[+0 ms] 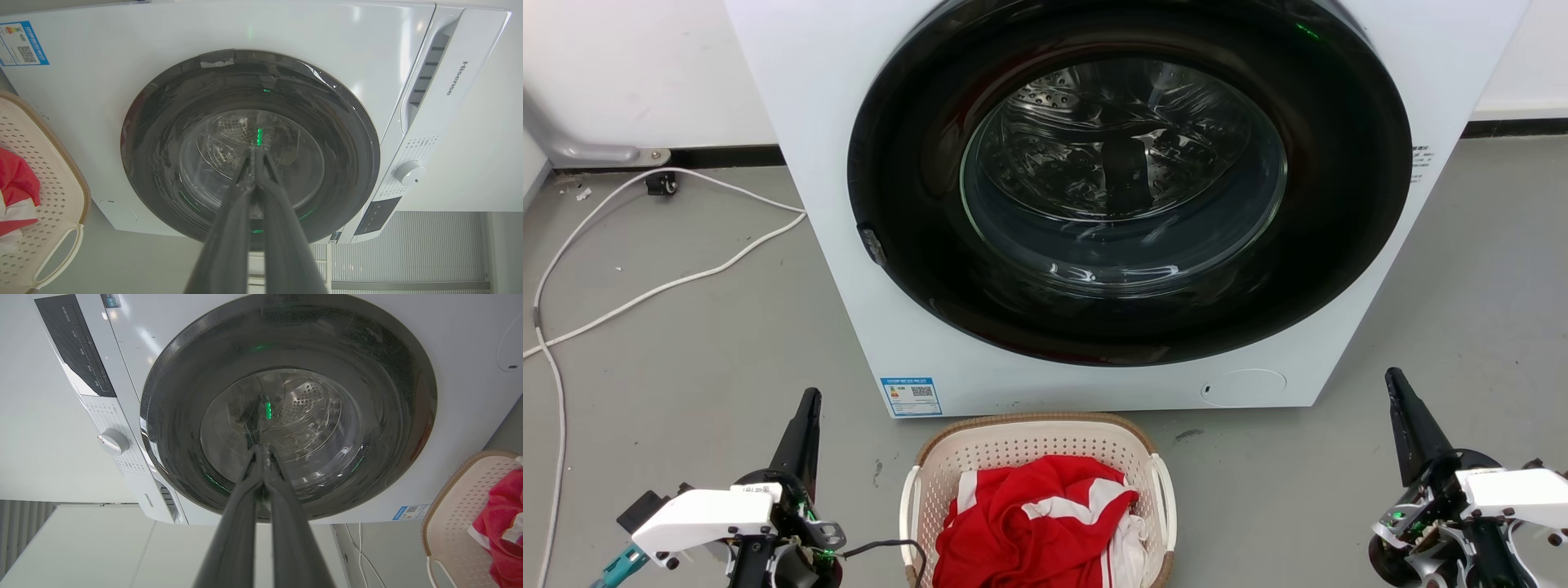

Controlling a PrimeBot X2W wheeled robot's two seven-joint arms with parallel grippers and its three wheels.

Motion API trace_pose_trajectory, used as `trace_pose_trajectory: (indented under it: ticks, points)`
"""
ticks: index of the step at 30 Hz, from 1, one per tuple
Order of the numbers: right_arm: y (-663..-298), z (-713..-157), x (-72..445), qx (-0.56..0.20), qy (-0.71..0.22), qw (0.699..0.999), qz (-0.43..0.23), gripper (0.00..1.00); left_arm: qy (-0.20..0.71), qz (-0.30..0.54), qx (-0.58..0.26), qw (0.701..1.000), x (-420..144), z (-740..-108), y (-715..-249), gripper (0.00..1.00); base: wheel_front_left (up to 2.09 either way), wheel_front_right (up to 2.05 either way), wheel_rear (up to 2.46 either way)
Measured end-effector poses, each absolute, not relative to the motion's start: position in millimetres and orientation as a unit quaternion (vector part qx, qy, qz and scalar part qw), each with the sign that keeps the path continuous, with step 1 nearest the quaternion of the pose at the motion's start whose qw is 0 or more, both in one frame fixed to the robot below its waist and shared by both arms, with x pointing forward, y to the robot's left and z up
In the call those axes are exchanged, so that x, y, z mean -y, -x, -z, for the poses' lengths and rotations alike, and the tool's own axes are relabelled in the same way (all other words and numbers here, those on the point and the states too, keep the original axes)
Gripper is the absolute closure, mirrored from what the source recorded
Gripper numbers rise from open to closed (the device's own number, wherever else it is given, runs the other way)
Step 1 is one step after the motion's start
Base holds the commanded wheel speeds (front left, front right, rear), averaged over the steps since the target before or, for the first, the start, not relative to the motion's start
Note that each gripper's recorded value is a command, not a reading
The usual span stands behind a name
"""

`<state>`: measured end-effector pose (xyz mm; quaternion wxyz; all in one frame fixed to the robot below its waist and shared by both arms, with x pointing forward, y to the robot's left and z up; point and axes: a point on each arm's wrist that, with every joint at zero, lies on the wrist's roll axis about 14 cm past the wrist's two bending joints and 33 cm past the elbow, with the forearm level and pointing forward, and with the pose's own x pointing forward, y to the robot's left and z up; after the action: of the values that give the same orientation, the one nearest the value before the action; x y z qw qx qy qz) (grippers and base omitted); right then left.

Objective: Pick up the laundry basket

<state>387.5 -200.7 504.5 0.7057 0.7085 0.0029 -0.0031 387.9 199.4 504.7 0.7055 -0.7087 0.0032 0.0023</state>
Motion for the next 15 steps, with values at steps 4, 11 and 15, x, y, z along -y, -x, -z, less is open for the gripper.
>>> trace_pose_trajectory:
  ticks: [4,11,15]
  points:
    - [-387.5,-504.5,200.7,-0.003,-0.709,0.706,0.003,1.00,0.709,-0.002,-0.003,0.706,-199.4,-504.7,-387.9,1.00,0.00,0.00,0.00]
    - [-387.5,-504.5,200.7,-0.003,-0.709,0.706,0.003,1.00,0.709,-0.002,-0.003,0.706,-199.4,-504.7,-387.9,1.00,0.00,0.00,0.00]
    - [-387.5,-504.5,200.7,-0.003,-0.709,0.706,0.003,1.00,0.709,-0.002,-0.003,0.706,-199.4,-504.7,-387.9,1.00,0.00,0.00,0.00]
